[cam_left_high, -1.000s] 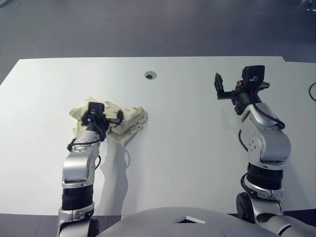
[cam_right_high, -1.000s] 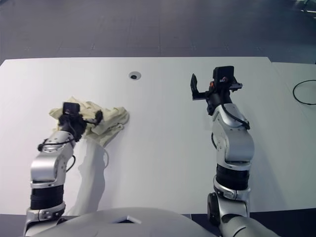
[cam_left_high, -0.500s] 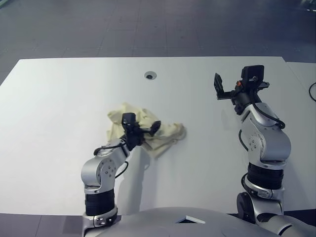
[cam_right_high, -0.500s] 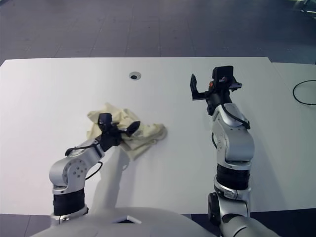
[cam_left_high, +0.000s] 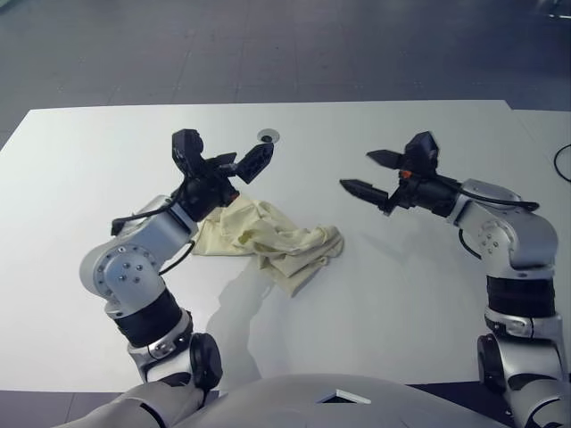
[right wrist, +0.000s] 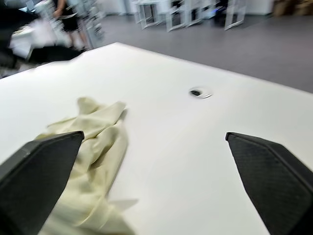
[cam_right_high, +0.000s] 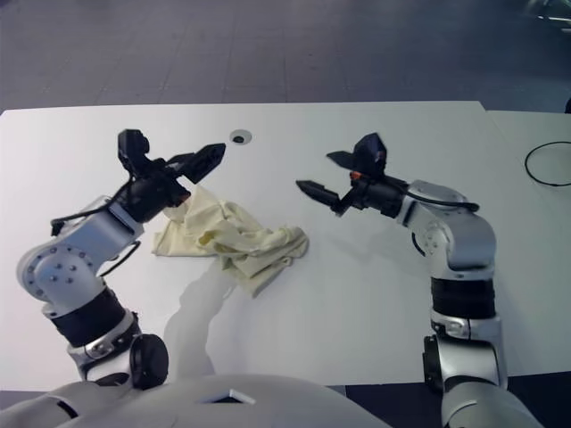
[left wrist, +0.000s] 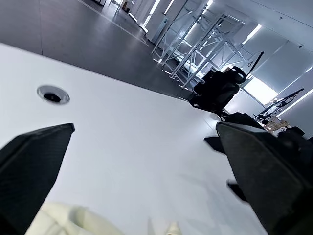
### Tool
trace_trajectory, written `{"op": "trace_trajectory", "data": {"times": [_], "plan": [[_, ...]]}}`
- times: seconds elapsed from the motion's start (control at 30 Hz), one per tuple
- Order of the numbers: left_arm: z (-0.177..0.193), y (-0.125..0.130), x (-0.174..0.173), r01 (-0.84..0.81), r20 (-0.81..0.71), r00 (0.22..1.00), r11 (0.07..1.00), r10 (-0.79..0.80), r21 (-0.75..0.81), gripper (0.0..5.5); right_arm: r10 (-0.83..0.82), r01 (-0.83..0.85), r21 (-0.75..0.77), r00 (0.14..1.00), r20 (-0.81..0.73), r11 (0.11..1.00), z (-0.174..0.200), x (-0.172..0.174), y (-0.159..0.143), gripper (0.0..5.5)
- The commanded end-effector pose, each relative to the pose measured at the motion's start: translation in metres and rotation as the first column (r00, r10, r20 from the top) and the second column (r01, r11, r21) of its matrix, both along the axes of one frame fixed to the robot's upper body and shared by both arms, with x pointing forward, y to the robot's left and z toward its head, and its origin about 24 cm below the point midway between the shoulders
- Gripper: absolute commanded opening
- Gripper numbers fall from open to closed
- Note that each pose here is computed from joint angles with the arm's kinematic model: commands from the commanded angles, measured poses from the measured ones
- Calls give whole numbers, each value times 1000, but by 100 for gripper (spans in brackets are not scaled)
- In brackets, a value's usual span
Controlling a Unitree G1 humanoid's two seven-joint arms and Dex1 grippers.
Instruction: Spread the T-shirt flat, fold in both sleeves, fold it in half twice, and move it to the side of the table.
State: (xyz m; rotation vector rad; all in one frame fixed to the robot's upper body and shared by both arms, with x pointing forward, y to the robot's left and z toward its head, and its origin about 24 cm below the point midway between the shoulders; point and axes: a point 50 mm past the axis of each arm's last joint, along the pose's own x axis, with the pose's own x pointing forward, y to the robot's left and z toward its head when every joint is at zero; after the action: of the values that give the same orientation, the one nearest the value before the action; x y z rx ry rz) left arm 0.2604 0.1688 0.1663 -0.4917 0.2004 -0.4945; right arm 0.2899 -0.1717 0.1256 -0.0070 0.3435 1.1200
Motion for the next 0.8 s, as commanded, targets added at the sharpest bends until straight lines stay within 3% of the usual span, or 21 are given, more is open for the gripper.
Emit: {"op": "trace_trajectory", "data": {"times": [0.03,0.2,0.53,0.8], "plan": [[3,10,4,-17,2,1000,996,17,84,538,202,-208,-67,975,-89,976,-10,5,10,540],[0,12,6,-51,-2,999,977,53,205,538,303,-320,-107,941,-148,941,-18,12,15,540],[0,6,7,-61,16,998,973,59,221,538,402,-443,-147,883,-243,885,-32,18,21,540],[0,2,7,-59,10,998,978,58,202,540,435,-487,-172,860,-266,856,-37,24,25,424]]}}
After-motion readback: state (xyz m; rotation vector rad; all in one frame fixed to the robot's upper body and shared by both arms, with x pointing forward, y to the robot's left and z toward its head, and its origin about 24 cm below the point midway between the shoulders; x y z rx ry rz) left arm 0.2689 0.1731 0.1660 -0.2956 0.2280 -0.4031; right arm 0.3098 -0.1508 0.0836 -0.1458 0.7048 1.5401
